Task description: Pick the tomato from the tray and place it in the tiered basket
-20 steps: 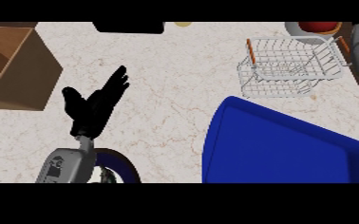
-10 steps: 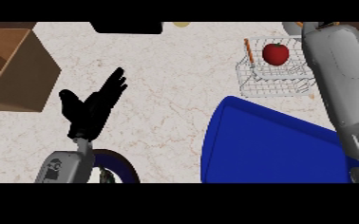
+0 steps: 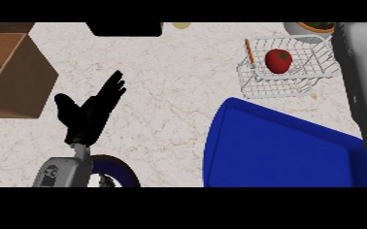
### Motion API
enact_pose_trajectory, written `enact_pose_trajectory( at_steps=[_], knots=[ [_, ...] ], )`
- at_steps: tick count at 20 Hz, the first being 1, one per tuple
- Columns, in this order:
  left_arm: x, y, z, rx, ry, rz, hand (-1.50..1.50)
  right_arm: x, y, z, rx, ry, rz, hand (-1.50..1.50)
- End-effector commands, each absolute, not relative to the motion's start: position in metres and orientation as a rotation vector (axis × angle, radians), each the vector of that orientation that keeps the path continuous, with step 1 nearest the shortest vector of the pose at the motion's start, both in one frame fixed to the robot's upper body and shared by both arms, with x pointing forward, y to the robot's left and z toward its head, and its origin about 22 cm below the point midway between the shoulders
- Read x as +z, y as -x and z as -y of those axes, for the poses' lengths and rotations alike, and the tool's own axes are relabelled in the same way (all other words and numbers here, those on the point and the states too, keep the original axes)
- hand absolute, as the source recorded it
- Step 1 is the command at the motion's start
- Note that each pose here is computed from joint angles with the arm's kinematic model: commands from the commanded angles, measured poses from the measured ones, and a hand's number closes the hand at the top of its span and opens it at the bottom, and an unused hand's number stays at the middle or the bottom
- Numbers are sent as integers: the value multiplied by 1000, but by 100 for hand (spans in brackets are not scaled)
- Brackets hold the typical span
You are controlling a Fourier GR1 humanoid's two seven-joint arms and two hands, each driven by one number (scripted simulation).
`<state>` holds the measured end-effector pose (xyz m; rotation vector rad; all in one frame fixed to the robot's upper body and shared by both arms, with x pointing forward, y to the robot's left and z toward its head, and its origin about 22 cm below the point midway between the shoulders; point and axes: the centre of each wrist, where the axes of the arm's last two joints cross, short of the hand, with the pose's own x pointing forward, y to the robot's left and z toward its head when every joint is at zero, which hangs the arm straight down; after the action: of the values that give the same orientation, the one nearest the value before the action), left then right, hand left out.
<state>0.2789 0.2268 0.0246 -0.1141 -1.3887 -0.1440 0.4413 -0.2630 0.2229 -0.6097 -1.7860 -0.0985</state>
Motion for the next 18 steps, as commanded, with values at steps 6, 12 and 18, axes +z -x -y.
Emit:
enact_pose_trajectory(
  at_steps=[6, 12, 18],
  knots=[
    [13, -266, -231, -113, 89, 1379, 0, 221, -372, 401, -151, 700, 1687, -150],
    [19, -272, -234, -118, 73, 1383, 0, 245, -303, 485, 21, 641, 1655, -150],
    [17, -264, -229, -105, 84, 1390, 0, 232, -221, 546, 66, 602, 1652, -150]
  ],
)
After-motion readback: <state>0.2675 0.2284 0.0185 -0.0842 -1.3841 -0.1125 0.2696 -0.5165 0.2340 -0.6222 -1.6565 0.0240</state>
